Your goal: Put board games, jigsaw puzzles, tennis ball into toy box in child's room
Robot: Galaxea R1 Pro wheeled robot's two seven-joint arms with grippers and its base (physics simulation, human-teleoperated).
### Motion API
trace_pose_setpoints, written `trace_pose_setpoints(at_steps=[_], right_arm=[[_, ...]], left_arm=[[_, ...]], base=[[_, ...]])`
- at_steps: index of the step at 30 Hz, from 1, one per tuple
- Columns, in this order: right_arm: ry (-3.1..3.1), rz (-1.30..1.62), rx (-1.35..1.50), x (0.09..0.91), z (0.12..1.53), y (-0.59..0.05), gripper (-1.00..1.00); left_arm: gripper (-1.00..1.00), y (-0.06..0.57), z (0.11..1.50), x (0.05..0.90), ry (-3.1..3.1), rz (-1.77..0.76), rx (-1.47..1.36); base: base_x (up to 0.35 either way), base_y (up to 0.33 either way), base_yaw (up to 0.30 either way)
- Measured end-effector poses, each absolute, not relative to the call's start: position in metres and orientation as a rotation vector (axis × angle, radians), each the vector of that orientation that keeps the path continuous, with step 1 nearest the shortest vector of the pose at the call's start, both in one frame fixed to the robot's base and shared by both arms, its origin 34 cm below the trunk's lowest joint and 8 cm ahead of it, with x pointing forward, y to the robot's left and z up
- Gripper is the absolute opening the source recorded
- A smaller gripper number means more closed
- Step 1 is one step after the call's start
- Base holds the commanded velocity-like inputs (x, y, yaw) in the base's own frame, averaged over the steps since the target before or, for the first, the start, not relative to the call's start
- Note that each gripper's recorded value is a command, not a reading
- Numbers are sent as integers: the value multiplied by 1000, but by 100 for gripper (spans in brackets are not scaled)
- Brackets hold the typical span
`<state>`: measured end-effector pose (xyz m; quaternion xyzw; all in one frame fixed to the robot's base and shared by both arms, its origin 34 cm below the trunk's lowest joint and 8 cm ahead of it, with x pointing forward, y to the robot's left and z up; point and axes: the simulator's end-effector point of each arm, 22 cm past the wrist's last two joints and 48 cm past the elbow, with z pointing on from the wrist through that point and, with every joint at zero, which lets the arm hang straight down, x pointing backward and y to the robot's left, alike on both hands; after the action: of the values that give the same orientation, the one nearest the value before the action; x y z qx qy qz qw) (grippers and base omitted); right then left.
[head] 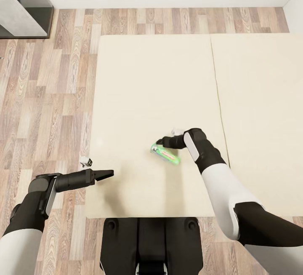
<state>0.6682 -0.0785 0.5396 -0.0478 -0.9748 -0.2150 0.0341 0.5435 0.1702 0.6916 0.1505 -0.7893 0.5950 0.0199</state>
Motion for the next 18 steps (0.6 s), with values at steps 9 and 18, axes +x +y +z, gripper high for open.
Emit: trace_pose_setpoints(at_steps=[9,18], right_arm=[[-2940,-635,-131,655,541,-77,100],[-2862,-634,-117,632,539,-68,100]], left_arm=[[100,170,692,543,-2449,1846,467],[100,170,692,544,-2449,1846,469]], base=[[0,0,0],[0,0,0]])
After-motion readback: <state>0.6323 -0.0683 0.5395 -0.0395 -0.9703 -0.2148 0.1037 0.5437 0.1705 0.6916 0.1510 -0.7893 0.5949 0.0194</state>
